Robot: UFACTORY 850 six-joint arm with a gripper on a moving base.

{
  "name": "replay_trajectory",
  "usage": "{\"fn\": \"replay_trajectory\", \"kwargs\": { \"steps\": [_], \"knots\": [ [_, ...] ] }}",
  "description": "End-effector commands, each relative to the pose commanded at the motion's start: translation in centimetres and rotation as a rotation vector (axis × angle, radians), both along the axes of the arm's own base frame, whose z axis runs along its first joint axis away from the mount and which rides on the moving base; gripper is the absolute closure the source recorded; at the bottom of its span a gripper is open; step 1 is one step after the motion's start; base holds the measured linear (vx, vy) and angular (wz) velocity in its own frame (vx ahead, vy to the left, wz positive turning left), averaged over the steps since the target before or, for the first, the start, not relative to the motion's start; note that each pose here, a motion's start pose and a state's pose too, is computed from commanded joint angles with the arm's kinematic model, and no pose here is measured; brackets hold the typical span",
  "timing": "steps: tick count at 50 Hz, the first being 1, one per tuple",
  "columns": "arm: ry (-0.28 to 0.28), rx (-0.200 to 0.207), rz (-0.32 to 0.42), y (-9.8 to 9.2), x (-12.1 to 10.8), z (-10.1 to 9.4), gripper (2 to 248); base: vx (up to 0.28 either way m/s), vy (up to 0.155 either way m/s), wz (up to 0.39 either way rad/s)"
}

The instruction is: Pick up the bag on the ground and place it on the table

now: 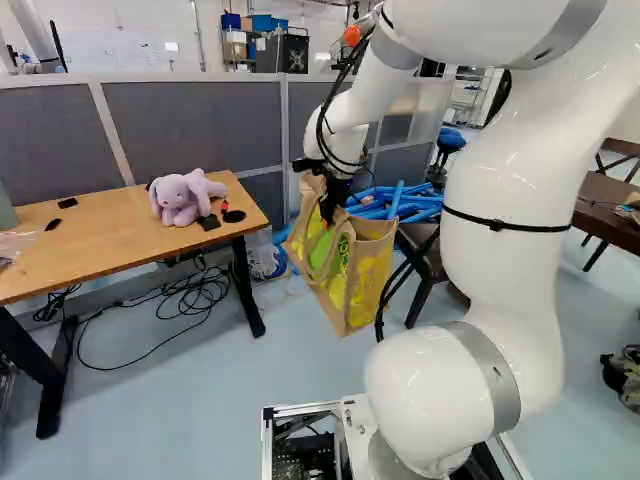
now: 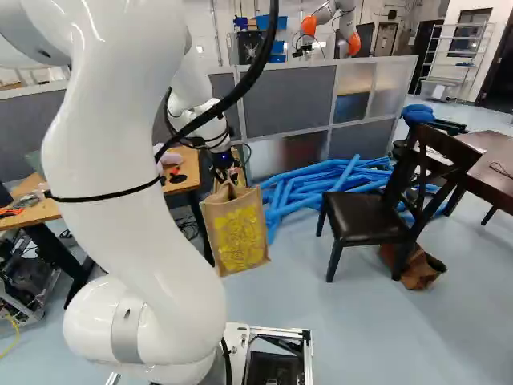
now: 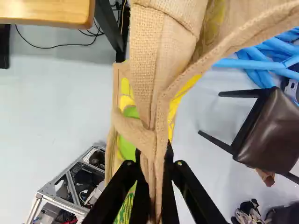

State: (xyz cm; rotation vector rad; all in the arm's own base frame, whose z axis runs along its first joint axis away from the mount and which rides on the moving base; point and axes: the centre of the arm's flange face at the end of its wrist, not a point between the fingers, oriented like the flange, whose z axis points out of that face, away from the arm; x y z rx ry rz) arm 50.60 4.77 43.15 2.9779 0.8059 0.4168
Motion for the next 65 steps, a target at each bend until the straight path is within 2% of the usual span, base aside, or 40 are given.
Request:
{"fn": "replay_trajectory", "kwargs": {
  "steps": [22, 65],
  "knots": [
    [-0.027, 0.032, -0.032, 0.0, 0.4, 3.0, 227, 0.000, 0.000, 0.000],
    [0.013, 0.122, -0.096, 0.4, 0.5, 8.7, 227, 0.000, 0.000, 0.000]
  ]
}}
